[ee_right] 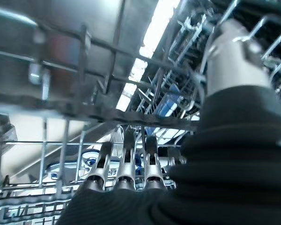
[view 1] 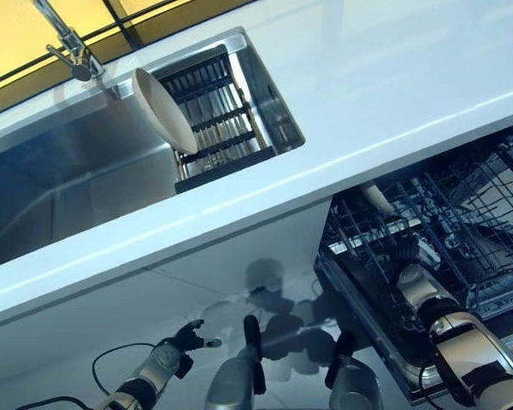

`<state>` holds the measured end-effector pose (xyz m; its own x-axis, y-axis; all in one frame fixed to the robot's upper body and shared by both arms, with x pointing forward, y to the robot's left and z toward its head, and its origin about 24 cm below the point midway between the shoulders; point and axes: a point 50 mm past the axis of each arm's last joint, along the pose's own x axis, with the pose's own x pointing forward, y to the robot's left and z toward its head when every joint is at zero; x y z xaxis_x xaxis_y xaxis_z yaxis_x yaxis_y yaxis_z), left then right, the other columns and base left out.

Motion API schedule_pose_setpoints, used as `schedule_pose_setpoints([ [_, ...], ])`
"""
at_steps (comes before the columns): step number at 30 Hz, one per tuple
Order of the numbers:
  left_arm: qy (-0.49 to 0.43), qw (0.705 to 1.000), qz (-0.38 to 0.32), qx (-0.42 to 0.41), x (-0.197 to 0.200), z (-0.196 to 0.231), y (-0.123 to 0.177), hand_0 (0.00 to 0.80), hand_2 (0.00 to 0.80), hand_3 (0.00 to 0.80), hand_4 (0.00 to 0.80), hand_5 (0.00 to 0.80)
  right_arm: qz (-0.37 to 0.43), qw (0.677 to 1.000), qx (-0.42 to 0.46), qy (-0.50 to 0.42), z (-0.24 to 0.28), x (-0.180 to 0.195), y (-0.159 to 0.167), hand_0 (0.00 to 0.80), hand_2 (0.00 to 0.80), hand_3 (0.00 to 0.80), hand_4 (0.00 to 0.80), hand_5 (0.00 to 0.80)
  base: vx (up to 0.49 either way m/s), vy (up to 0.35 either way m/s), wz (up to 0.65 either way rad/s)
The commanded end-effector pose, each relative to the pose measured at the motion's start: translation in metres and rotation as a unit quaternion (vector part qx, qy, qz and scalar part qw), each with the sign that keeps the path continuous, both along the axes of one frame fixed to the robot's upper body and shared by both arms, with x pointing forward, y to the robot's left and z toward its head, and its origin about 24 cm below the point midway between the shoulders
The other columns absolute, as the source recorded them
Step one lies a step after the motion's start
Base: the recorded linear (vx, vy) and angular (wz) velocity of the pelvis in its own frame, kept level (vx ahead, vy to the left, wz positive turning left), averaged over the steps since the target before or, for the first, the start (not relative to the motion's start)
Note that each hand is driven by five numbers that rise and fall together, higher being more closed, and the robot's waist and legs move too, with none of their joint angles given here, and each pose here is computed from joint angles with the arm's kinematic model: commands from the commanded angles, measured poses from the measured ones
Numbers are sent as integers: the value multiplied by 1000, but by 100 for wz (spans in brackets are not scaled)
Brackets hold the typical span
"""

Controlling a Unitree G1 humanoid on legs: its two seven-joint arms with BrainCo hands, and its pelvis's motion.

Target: Take plates into dishwasher

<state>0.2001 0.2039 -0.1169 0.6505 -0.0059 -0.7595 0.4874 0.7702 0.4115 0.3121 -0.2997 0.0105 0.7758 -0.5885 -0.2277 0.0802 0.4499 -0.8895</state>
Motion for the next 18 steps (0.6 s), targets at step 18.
schedule_pose_setpoints([
  [18, -30, 999, 11, 25, 19, 13, 14, 0, 0, 0, 0, 0, 34, 997, 12, -72, 16, 14, 21, 0, 0, 0, 0, 0, 0, 0, 0],
])
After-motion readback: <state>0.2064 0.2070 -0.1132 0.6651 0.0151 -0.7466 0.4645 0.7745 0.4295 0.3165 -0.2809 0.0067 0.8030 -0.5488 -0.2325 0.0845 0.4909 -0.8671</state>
